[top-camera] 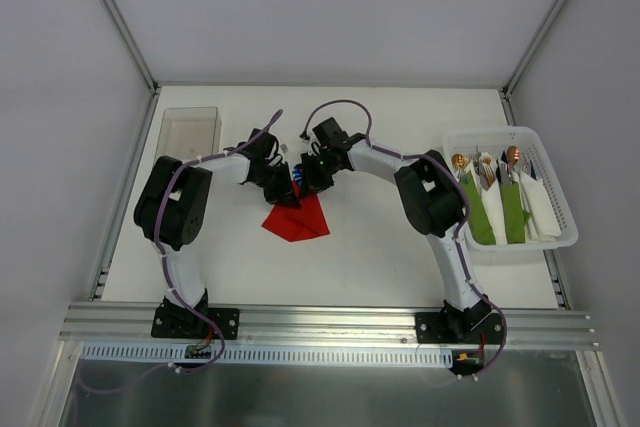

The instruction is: Place the utensils on the paper napkin and roll it up

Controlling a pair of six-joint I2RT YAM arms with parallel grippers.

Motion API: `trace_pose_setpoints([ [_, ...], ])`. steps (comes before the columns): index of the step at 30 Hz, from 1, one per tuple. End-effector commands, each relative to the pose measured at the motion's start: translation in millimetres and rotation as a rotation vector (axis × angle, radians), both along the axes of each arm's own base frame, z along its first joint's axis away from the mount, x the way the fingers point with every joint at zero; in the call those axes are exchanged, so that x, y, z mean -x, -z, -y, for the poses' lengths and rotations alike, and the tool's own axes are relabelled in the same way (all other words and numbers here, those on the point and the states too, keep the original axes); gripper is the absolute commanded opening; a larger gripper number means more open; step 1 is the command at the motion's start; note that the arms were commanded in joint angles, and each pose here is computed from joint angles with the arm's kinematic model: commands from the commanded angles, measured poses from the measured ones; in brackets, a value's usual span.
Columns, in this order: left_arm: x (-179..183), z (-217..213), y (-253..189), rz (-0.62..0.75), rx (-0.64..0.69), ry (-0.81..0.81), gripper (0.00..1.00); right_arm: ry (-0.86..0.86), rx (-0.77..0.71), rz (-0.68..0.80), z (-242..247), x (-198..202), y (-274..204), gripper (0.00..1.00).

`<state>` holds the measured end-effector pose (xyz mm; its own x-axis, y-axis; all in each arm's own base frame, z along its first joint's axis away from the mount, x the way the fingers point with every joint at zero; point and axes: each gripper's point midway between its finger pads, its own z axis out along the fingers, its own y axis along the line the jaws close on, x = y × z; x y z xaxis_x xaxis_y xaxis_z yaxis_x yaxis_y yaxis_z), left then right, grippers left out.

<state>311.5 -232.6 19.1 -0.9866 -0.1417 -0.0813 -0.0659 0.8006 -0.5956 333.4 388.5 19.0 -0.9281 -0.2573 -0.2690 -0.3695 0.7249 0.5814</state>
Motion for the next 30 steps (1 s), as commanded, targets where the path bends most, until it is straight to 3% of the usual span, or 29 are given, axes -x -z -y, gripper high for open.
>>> trace_pose_setpoints([
  [1, 9, -9, -23, 0.046, 0.0, 0.027, 0.02, 0.019, 0.068, 0.001, 6, -2, 15, 0.01],
  [11, 28, 28, -53, 0.088, 0.079, 0.046, 0.02, 0.174, 0.134, -0.061, 28, -12, 22, 0.0],
  [19, 48, 63, -19, -0.028, 0.066, 0.016, 0.01, 0.263, 0.133, -0.128, 37, -11, 21, 0.0],
  [22, 62, 54, 0, -0.086, 0.023, -0.019, 0.0, 0.29, 0.134, -0.127, 45, -15, 17, 0.0],
  [30, 63, 23, 13, -0.087, -0.054, -0.117, 0.0, 0.365, 0.154, -0.156, 73, -18, 19, 0.0],
])
